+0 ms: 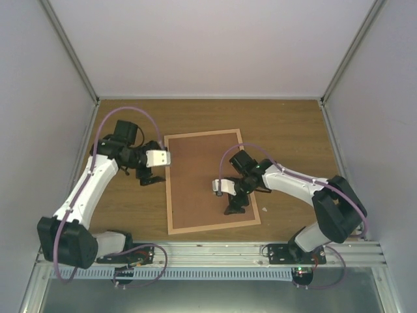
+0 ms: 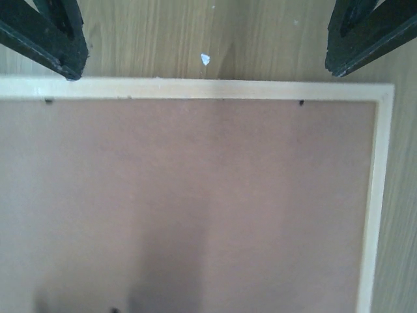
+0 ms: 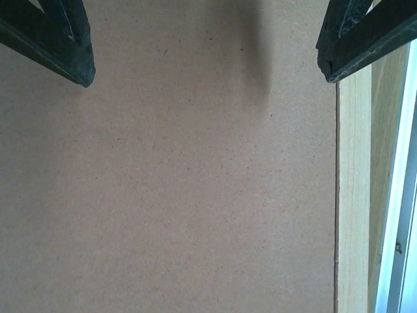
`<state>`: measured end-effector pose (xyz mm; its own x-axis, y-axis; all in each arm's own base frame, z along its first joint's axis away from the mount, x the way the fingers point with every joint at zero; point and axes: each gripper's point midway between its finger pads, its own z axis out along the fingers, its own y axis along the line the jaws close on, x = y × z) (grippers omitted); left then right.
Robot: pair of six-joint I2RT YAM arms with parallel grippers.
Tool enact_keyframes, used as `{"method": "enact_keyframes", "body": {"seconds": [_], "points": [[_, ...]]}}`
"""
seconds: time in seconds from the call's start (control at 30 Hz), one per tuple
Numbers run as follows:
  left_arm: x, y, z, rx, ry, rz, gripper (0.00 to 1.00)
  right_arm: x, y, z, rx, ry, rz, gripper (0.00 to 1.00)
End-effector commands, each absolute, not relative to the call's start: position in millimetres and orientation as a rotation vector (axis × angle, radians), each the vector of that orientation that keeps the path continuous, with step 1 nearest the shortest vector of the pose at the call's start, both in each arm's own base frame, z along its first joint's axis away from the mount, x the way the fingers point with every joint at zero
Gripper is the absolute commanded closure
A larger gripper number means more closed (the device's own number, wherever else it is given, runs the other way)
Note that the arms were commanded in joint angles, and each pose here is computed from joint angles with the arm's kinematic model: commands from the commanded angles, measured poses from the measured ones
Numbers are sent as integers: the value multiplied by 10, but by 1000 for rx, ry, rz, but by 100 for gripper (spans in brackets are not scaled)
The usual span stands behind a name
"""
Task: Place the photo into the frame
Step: Install the photo frame at the center of the board.
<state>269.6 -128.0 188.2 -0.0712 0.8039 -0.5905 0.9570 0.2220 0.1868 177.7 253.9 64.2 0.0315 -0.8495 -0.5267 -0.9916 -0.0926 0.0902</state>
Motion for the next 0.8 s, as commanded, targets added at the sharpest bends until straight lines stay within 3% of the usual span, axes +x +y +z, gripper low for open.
{"method": "enact_keyframes", "body": {"seconds": [0.0, 0.13, 0.4, 0.77], "points": [[2252, -1289, 1857, 2118, 1434, -255, 1, 1747, 2527, 543, -1968, 1945, 702, 7], [2036, -1336, 1707, 2402, 1152, -161, 1, 1804, 2419, 461, -1910, 2024, 689, 9], [1821, -1601, 1375, 2673, 608, -6, 1, 1855, 2257, 404, -1838, 2086, 639, 9], [1583, -2033, 976, 2770, 458, -66, 1, 1927, 2205, 370, -1778, 2127, 643, 8]]}}
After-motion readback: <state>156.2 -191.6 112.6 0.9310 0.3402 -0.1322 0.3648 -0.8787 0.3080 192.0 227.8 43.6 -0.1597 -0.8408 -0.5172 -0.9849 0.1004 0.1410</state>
